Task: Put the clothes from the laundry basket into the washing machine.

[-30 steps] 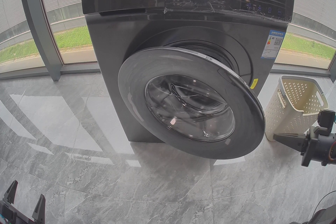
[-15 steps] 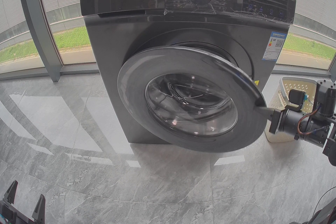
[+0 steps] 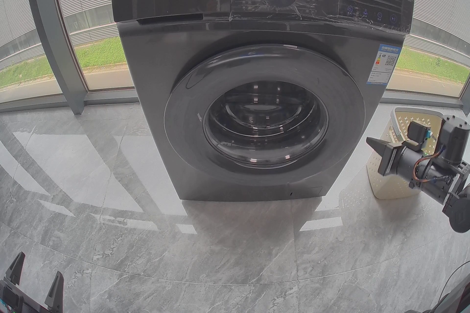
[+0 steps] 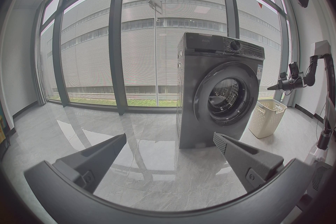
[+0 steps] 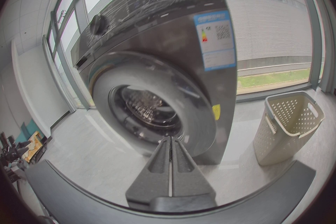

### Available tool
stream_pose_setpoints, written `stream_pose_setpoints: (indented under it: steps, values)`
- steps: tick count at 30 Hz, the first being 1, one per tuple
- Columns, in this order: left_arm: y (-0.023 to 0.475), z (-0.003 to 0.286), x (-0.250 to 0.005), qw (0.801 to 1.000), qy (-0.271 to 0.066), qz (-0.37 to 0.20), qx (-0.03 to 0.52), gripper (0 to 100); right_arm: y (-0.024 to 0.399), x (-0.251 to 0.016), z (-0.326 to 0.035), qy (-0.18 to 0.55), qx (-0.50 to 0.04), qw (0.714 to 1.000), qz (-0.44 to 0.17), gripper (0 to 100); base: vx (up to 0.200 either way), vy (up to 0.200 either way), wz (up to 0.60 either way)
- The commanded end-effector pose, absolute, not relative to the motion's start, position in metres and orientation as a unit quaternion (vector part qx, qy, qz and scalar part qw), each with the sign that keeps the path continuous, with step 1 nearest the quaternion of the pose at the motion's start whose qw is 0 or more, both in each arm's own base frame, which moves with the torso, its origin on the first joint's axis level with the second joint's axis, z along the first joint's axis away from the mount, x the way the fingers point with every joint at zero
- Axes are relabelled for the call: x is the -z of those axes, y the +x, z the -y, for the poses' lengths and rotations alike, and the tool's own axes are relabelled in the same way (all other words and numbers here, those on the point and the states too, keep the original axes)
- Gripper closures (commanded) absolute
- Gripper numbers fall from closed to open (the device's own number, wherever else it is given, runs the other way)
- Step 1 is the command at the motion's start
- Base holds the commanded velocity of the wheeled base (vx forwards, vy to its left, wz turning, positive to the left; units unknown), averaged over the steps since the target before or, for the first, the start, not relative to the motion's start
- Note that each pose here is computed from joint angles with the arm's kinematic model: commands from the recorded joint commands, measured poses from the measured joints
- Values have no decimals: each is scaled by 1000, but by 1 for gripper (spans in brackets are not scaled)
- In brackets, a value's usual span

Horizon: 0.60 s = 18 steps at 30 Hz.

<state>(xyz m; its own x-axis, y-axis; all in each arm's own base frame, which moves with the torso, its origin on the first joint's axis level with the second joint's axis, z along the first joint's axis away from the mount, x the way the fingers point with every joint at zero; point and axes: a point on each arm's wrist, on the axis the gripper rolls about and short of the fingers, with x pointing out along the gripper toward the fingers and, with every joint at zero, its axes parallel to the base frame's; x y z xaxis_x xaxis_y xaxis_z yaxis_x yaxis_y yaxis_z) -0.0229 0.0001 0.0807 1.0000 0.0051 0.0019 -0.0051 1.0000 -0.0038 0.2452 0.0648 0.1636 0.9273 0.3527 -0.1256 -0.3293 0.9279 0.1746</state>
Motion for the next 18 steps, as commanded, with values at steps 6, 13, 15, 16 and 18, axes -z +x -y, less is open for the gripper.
stream_pose_setpoints:
  steps: [6,13,15,16,18]
  values:
    - [-23,0,-76,1000,-4,-1,-3,0,206,-143,-84,67,-242,960,-124,100,0,-33,0]
    - [-23,0,-76,1000,-5,-1,-3,0,191,-136,-94,61,-281,947,-142,100,0,-143,0]
    - [-23,0,-76,1000,-4,-1,-3,0,190,-135,-96,61,-287,945,-144,100,0,0,0]
    - [-23,0,-76,1000,-3,-1,-3,0,190,-135,-97,62,-288,945,-146,100,0,0,0]
    - [-23,0,-76,1000,-3,-1,-3,0,187,-134,-100,61,-299,941,-149,100,0,0,0]
